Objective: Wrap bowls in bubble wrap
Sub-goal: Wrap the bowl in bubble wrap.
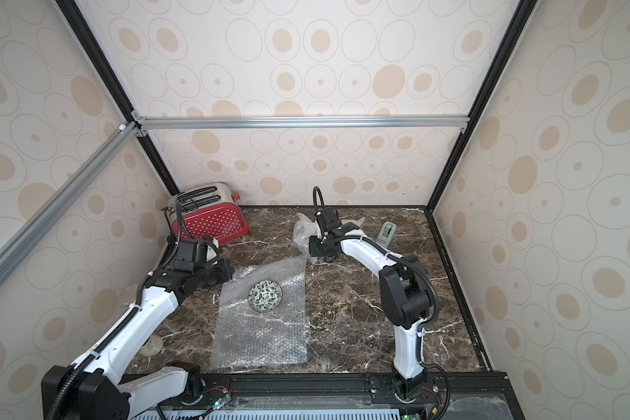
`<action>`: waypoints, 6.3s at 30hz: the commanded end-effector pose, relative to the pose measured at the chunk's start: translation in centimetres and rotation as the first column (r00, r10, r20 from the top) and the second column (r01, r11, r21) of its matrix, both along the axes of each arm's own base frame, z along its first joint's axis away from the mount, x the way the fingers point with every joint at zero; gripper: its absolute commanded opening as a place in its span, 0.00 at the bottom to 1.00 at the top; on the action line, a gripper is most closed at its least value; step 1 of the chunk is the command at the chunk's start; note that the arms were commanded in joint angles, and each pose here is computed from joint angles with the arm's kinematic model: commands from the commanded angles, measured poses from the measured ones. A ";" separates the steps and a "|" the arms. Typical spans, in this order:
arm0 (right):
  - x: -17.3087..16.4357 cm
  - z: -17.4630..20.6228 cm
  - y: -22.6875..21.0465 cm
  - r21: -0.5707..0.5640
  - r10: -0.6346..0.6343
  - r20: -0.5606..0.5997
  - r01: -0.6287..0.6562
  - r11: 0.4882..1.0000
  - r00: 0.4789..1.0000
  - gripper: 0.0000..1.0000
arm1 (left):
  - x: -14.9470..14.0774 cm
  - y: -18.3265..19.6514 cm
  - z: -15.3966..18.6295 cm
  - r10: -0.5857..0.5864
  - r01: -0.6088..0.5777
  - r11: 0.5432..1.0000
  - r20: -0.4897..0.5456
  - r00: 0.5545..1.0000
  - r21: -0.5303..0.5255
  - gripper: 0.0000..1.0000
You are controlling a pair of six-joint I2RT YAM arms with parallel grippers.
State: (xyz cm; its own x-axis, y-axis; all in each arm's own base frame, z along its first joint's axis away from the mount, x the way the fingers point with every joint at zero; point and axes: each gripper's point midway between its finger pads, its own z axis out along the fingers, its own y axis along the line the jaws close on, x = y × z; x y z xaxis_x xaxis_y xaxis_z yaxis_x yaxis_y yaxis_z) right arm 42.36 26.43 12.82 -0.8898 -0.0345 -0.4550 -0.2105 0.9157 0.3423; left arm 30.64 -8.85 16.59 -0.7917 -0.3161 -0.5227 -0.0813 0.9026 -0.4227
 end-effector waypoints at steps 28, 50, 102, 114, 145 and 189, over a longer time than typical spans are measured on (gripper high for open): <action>-10.6 4.9 12.7 0.167 0.417 -0.132 -0.395 0.903 0.899 0.42 | -9.7 -8.2 -7.6 -0.325 0.328 0.944 -0.302 0.896 -0.040 0.00; -16.4 -5.8 18.0 0.162 0.472 -0.355 -0.444 0.881 0.807 0.36 | -9.2 -8.5 -8.1 -0.316 0.316 0.948 -0.285 0.905 -0.050 0.09; -14.0 -1.2 15.6 0.143 0.411 -0.216 -0.387 0.911 0.886 0.34 | -3.5 -2.0 -10.6 -0.091 0.179 0.947 -0.308 0.947 0.268 0.26; -6.8 -0.2 1.4 0.327 0.034 -0.222 0.042 0.944 0.975 0.41 | -3.0 -3.7 -10.6 -0.126 0.216 0.935 -0.308 0.943 0.281 0.26; -4.5 -5.6 4.0 0.487 0.051 -0.325 0.120 0.865 0.944 0.13 | -3.4 -4.0 -10.7 -0.124 0.216 0.936 -0.311 0.942 0.279 0.26; -14.1 -11.0 13.8 0.202 0.246 -0.425 -0.173 0.964 0.871 0.04 | -2.7 -6.4 -10.5 -0.099 0.142 0.978 -0.258 0.961 0.152 0.27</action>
State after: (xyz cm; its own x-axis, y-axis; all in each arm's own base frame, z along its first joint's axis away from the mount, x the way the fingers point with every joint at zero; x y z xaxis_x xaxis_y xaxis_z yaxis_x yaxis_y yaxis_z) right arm 28.36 42.30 5.01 -0.9787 -0.1978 -0.0542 -0.1786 0.6915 0.6999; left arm 27.79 -14.50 5.30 -0.9410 -0.1011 -0.3231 -0.0391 0.9804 -0.1929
